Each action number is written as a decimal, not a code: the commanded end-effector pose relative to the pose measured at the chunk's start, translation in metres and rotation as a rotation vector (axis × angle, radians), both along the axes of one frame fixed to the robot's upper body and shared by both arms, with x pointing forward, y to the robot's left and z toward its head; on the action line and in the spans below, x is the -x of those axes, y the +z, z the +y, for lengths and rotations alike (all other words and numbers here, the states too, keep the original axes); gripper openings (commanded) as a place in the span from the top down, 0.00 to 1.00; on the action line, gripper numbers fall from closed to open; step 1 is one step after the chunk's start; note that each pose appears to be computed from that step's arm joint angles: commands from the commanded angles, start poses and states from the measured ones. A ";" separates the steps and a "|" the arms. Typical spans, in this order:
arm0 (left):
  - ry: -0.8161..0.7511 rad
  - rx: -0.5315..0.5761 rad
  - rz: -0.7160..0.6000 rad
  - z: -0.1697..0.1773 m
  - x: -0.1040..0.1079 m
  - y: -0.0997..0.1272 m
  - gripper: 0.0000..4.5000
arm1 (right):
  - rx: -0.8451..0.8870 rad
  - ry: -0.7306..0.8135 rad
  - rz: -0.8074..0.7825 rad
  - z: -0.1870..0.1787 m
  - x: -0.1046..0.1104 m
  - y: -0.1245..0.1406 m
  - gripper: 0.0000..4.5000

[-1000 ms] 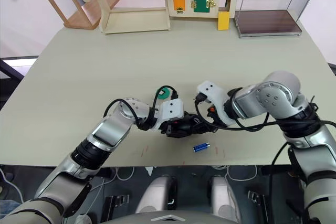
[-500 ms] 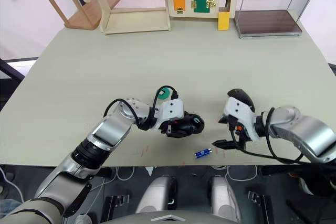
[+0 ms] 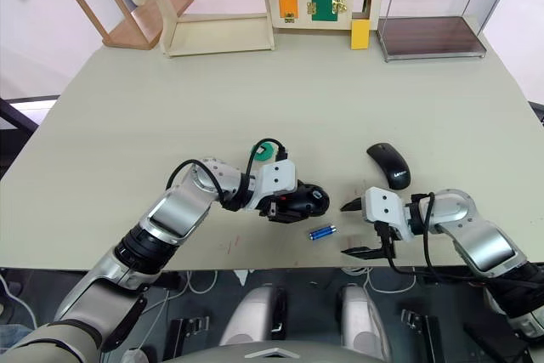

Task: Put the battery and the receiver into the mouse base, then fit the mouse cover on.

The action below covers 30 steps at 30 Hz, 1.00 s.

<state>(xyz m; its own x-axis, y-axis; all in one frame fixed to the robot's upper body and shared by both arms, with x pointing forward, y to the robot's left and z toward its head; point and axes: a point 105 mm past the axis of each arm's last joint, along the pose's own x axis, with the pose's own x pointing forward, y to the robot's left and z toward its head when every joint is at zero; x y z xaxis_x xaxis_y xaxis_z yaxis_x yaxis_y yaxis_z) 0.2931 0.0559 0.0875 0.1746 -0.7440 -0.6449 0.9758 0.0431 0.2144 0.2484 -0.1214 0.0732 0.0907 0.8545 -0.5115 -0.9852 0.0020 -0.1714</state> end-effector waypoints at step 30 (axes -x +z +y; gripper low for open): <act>0.003 -0.081 0.079 0.008 0.010 -0.027 0.34 | -0.099 0.018 0.001 0.016 -0.002 0.021 0.99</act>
<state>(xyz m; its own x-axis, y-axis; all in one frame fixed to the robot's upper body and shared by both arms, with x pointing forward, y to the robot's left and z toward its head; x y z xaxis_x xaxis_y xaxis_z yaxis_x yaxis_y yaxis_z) 0.2928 0.0568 0.0875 0.1742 -0.7416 -0.6479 0.9759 0.0424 0.2139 0.2545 -0.1041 0.0733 0.0687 0.8843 -0.4618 -0.9872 -0.0065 -0.1593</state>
